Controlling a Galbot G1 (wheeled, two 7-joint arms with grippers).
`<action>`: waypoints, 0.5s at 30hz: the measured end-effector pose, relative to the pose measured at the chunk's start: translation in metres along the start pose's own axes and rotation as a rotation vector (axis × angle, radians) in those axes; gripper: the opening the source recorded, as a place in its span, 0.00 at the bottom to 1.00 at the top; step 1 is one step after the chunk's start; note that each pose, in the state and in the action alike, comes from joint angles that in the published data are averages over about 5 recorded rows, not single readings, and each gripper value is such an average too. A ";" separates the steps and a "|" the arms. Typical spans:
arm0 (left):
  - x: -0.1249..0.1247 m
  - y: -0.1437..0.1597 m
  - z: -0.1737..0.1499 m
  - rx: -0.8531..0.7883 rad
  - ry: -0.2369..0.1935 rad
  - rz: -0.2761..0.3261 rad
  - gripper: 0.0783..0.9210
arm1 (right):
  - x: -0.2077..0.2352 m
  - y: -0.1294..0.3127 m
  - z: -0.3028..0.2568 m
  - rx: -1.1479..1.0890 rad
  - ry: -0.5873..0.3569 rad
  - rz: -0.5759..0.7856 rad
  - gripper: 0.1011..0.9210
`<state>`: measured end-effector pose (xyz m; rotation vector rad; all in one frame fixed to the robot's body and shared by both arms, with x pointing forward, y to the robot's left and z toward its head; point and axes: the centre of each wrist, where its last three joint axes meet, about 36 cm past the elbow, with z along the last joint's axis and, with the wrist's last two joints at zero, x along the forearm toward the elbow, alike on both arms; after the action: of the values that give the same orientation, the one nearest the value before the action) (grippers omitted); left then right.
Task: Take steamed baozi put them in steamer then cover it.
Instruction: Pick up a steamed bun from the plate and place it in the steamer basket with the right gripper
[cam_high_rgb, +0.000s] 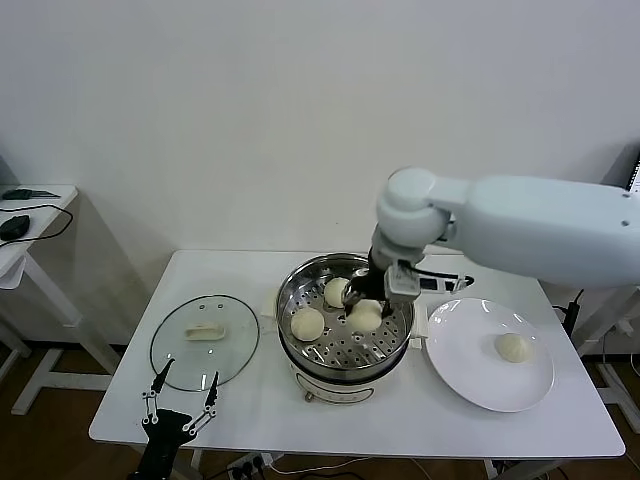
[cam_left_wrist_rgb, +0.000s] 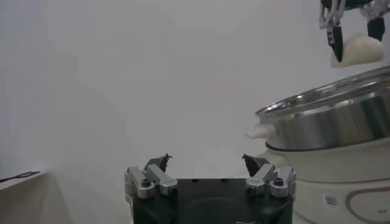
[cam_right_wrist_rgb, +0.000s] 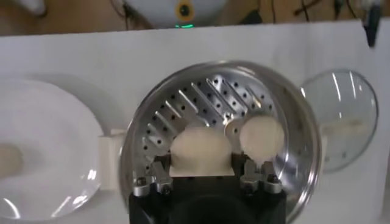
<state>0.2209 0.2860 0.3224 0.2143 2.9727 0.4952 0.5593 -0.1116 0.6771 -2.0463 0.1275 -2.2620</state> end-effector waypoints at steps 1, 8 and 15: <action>0.000 0.000 0.000 0.000 0.000 0.000 0.88 | -0.005 -0.002 -0.001 0.018 -0.004 -0.004 0.69; -0.001 0.000 0.001 0.001 -0.003 -0.002 0.88 | -0.029 -0.008 -0.007 0.102 -0.023 -0.023 0.70; -0.002 0.000 0.001 0.002 -0.007 -0.005 0.88 | -0.046 -0.012 -0.009 0.146 -0.030 -0.043 0.72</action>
<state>0.2228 0.2865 0.3214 0.2078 2.9665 0.4898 0.5550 -0.0941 0.6326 -2.0258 -0.0824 -2.1926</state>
